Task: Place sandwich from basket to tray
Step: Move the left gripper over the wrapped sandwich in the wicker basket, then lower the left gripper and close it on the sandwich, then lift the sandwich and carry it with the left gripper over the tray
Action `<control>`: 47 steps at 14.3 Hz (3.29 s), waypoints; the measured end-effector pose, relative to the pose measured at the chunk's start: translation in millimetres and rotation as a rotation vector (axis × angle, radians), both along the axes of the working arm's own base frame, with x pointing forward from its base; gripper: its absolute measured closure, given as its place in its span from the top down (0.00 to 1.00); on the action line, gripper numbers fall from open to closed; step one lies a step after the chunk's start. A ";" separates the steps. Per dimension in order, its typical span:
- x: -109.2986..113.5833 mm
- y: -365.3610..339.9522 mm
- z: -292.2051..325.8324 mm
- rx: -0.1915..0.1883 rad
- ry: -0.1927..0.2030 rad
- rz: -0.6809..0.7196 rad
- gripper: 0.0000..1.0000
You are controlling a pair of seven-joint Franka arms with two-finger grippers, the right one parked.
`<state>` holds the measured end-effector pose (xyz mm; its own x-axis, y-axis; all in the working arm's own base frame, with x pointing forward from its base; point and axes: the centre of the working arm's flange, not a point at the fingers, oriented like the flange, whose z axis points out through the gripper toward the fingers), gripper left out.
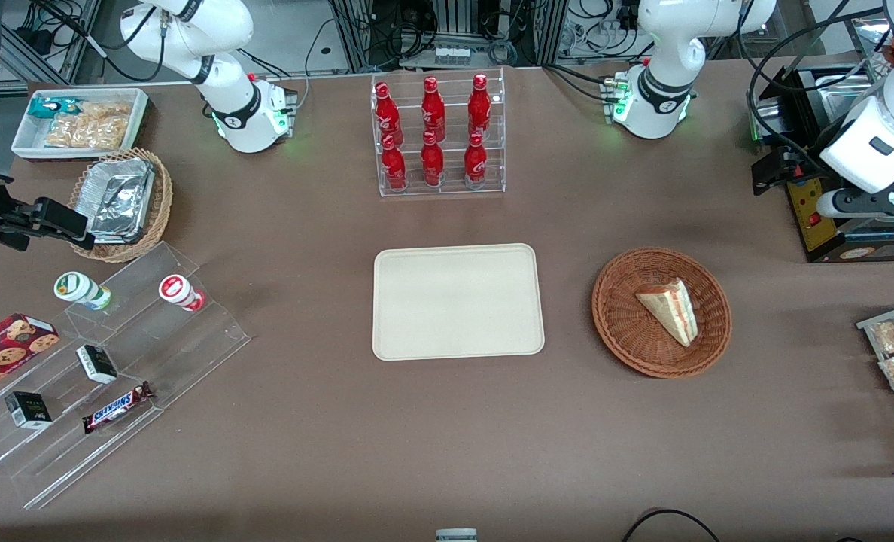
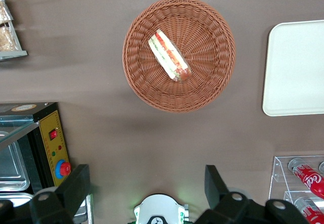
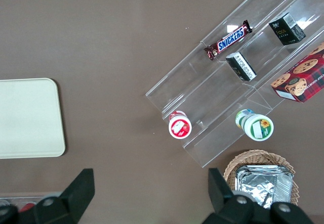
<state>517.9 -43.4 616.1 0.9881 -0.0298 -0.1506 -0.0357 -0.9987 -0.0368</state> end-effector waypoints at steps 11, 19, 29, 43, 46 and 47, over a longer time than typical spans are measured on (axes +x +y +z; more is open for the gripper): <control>37.7 -7.7 -134.8 -0.004 0.094 -0.017 1.00; 22.1 -9.9 -261.2 -0.025 -0.072 -0.024 1.00; 15.9 -10.9 -312.9 0.004 -0.163 0.605 1.00; 16.0 -19.5 -365.5 0.034 -0.095 0.732 0.63; 31.0 -36.8 -338.6 0.064 -0.035 0.700 0.37; 37.8 -47.6 -324.0 0.076 -0.015 0.681 0.30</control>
<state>555.7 -91.0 292.1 0.7847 0.6094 -0.1134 0.6007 -0.7928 -0.1033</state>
